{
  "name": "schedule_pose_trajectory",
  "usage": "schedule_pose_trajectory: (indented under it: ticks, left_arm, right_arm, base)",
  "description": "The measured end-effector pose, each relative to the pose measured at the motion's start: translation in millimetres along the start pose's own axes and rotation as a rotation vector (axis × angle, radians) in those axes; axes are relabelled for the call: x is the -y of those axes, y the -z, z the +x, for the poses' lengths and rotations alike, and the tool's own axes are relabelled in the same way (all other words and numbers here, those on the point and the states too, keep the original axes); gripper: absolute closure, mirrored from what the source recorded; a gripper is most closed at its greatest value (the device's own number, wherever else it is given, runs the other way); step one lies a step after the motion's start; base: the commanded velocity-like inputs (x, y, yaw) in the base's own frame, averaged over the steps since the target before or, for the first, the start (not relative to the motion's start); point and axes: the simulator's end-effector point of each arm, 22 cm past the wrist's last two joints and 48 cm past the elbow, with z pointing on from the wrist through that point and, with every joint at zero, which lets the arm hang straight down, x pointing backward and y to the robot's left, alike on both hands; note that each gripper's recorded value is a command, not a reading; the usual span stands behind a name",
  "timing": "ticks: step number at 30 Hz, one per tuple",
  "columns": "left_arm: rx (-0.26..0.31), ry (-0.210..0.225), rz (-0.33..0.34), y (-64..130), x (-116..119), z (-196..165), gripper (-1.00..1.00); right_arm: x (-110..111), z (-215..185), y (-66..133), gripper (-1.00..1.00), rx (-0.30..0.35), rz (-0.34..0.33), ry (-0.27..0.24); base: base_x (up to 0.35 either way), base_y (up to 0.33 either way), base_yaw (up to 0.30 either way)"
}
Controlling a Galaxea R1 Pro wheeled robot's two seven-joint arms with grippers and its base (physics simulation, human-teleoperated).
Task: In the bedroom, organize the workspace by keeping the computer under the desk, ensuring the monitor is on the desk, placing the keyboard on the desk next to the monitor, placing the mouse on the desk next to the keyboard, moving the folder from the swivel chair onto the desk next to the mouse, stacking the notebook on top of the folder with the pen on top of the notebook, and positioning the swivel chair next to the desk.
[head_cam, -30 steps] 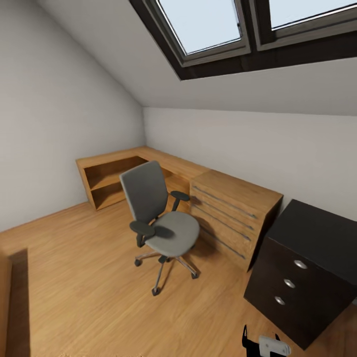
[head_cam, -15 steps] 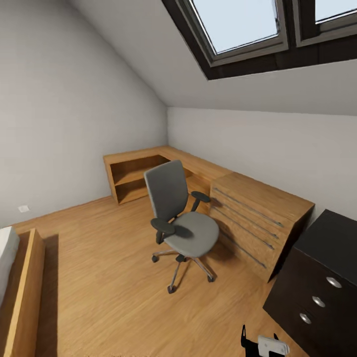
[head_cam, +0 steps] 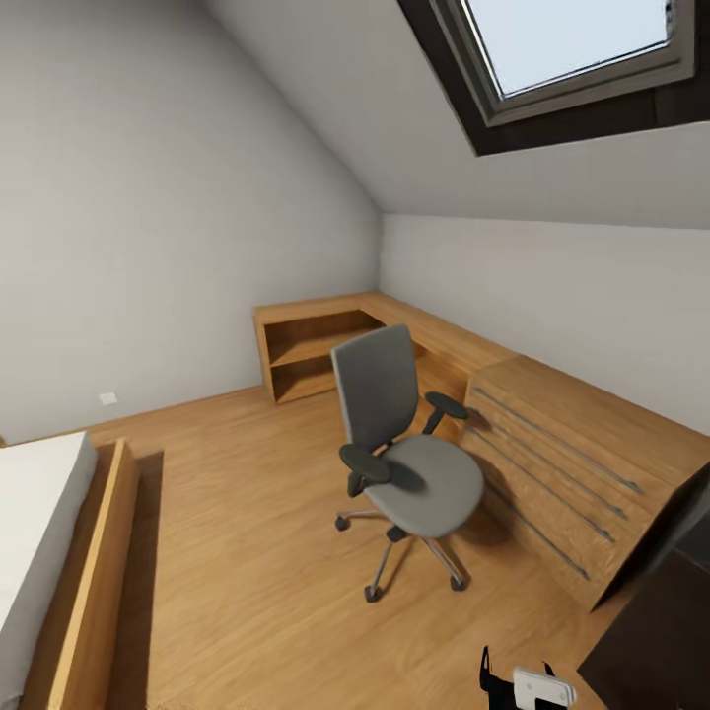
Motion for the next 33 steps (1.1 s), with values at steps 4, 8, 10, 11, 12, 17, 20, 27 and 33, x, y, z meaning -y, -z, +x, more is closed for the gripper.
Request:
schedule_pose_trajectory:
  ticks: [4,8,10,11,12,17,20,27,33]
  left_arm:
    - [-0.003,-0.002,0.002,0.1,0.7,0.6,-1.0]
    - [-0.005,-0.004,0.007,0.2,2.1,1.3,-1.0]
    - [-0.016,-0.013,0.017,0.2,5.0,3.4,-1.0]
    - [-0.014,-0.017,0.024,-0.7,7.8,1.9,-1.0]
    - [-0.008,-0.016,0.029,-1.8,10.1,-0.7,-1.0]
    - [0.066,0.015,0.086,-25.7,50.5,-53.2,-1.0]
    - [-0.027,0.007,0.113,-42.2,75.9,-68.8,-1.0]
    - [-0.129,-0.029,0.107,-34.4,68.9,-32.2,-1.0]
    - [-0.084,-0.025,0.1,-28.4,61.7,-28.0,-1.0]
  right_arm:
    - [0.6,-0.4,0.1,-1.0,0.002,0.004,-0.002]
    - [0.9,-0.7,0.1,-1.0,0.003,0.005,-0.002]
    - [1.6,-1.1,0.0,-1.0,0.005,0.007,-0.003]
    - [2.1,-1.2,0.0,-1.0,0.006,0.008,-0.003]
    - [2.2,-1.3,0.0,-1.0,0.006,0.008,-0.003]
    - [1.4,-1.4,0.3,-1.0,0.006,0.005,-0.002]
    - [1.4,-1.2,0.3,-1.0,0.005,0.005,-0.002]
    - [2.2,-1.1,0.0,-1.0,0.005,0.005,0.0]
    - [1.5,-0.9,0.1,-1.0,0.004,0.003,0.0]
  base:
    - [0.011,-0.002,0.286]
    - [0.003,0.0,0.286]
    - [0.051,0.0,0.287]
    - [0.131,0.0,0.287]
    - [0.2,-0.016,0.287]
    - [0.273,-0.061,0.287]
    - [0.314,-0.085,0.286]
    - [0.324,-0.024,0.285]
    - [0.328,0.011,0.249]
